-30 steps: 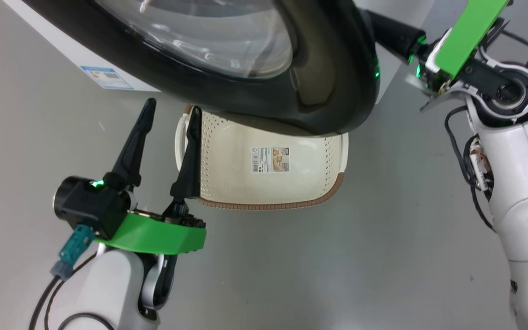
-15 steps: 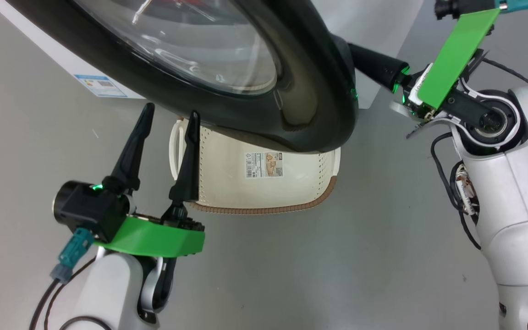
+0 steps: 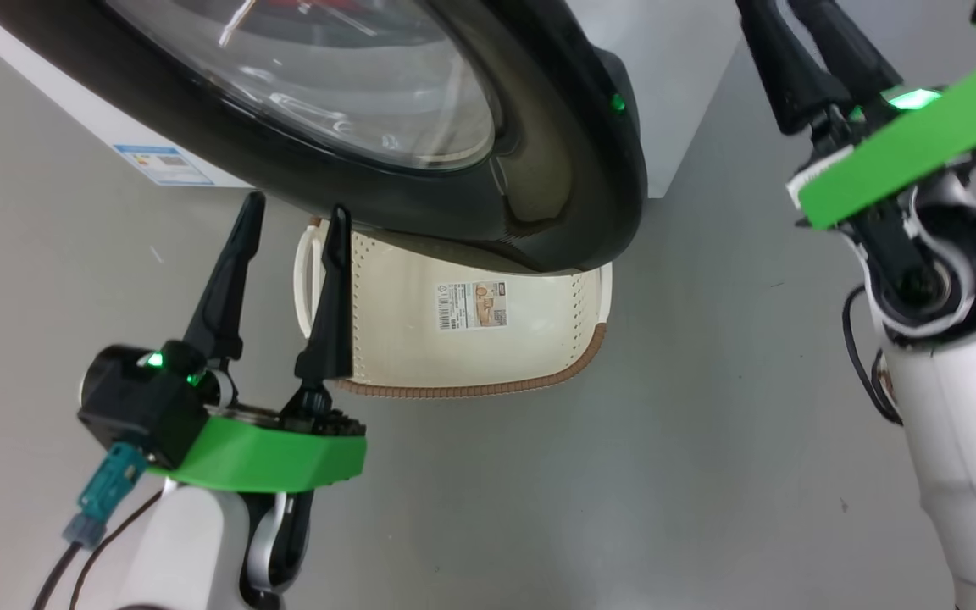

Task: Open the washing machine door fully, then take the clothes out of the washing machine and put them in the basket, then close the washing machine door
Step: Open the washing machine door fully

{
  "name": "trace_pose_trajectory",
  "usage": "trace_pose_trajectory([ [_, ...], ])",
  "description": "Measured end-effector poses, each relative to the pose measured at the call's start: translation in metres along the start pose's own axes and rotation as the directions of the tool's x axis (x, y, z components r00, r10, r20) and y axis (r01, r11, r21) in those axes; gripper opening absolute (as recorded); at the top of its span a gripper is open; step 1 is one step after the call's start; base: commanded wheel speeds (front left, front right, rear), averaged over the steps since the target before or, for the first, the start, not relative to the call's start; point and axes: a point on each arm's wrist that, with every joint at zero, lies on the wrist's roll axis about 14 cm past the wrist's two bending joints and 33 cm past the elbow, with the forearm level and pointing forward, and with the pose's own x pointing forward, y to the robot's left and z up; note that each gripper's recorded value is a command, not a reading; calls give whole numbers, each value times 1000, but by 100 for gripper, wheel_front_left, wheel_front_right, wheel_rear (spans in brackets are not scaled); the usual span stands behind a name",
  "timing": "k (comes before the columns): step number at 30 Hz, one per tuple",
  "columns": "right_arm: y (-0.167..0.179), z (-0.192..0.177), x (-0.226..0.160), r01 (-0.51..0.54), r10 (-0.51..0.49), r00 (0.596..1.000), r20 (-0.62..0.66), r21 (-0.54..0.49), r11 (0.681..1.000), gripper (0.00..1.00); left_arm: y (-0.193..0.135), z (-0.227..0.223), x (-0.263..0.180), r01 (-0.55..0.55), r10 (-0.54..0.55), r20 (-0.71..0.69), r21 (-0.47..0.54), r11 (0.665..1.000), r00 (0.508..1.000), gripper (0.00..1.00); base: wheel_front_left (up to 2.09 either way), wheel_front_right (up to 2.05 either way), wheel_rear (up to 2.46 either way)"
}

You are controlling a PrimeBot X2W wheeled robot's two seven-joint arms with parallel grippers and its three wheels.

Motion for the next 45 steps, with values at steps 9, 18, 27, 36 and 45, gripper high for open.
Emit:
trace_pose_trajectory([
  [9, -18, 9, -35, 83, -32, 988, 154, -338, 938, 100, -3, 3, -2, 5, -5, 14, -6, 1000, 1000, 100, 0, 0, 0],
  [18, -29, 4, -68, 183, -71, 970, 233, -503, 845, 100, -2, 4, -8, 2, -2, 16, 15, 1000, 1000, 100, 0, 0, 0],
  [27, -39, -32, -98, 206, -133, 976, 173, -530, 823, 100, 1, -2, -12, -9, 9, 4, 20, 1000, 1000, 100, 0, 0, 0],
  [36, -36, -59, -114, 183, -149, 983, 107, -536, 824, 100, -1, -4, -9, -1, 1, 5, 21, 1000, 1000, 100, 0, 0, 0],
  [45, -36, -51, -117, 200, -150, 979, 136, -549, 811, 100, -2, -6, -9, 1, -2, 2, 17, 1000, 1000, 100, 0, 0, 0],
])
